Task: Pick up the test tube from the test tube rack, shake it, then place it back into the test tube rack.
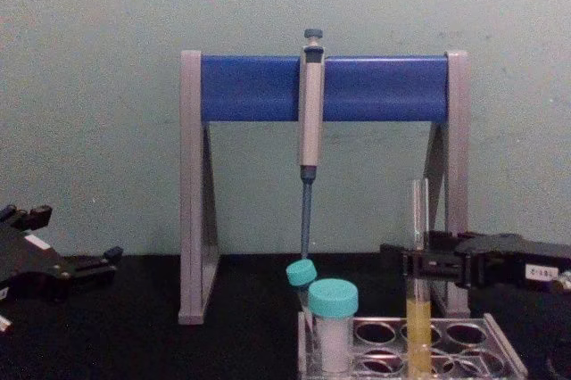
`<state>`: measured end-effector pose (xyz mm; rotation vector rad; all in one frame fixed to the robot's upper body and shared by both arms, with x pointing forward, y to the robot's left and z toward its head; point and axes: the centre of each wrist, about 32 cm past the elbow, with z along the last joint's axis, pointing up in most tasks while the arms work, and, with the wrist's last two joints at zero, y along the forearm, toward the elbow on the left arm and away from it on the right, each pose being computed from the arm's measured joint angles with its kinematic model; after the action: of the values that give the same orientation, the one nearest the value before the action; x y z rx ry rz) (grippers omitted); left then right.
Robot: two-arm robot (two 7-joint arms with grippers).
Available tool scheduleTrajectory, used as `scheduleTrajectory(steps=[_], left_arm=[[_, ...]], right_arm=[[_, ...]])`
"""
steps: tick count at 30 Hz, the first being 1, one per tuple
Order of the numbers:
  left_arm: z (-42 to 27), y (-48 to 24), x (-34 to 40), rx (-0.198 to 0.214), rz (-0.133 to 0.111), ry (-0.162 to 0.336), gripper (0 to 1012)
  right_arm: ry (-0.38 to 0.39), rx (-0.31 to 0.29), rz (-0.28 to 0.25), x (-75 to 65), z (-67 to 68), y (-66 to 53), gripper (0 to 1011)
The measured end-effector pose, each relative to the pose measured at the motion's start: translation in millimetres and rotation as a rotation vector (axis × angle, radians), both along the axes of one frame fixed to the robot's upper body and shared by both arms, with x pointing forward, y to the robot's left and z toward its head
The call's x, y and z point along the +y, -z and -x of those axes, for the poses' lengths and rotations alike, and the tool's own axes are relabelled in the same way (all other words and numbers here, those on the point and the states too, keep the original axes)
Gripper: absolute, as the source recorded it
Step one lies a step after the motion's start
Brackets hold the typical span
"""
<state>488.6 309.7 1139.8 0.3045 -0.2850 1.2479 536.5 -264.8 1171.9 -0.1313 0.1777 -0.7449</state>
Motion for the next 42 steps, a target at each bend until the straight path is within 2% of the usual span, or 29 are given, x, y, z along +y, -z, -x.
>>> scheduleTrajectory(steps=[4,18,24,29,30,34,36,37,38,41,42], left_arm=[[0.0,0.0,0.0,0.0,0.0,0.0,1009],[0.0,0.0,0.0,0.0,0.0,0.0,1010],[0.0,0.0,0.0,0.0,0.0,0.0,1010],[0.0,0.0,0.0,0.0,0.0,0.0,1010],[0.0,0.0,0.0,0.0,0.0,0.0,1010],[0.0,0.0,0.0,0.0,0.0,0.0,1010],[0.0,0.0,0.0,0.0,0.0,0.0,1009],[0.0,0.0,0.0,0.0,0.0,0.0,1010],[0.0,0.0,0.0,0.0,0.0,0.0,1010],[0.0,0.0,0.0,0.0,0.0,0.0,1010],[0.0,0.0,0.0,0.0,0.0,0.0,1010]], right_arm=[[0.001,0.008,-0.013,0.5,-2.4,0.0,1000],[0.0,0.005,-0.009,0.2,-1.8,-0.2,1000],[0.0,0.004,-0.008,0.2,-1.6,-0.2,883],[0.0,0.003,-0.007,0.1,-1.4,-0.2,729],[0.0,0.003,-0.007,0.1,-1.4,-0.2,729],[0.0,0.003,-0.007,0.1,-1.3,-0.2,561],[0.0,0.003,-0.006,0.1,-1.2,-0.2,530],[0.0,0.002,-0.007,0.1,-1.2,-0.2,459],[0.0,0.002,-0.006,0.1,-1.2,-0.2,459],[0.0,0.002,-0.006,0.2,-1.1,-0.2,336],[0.0,0.002,-0.006,0.2,-1.1,-0.2,322]])
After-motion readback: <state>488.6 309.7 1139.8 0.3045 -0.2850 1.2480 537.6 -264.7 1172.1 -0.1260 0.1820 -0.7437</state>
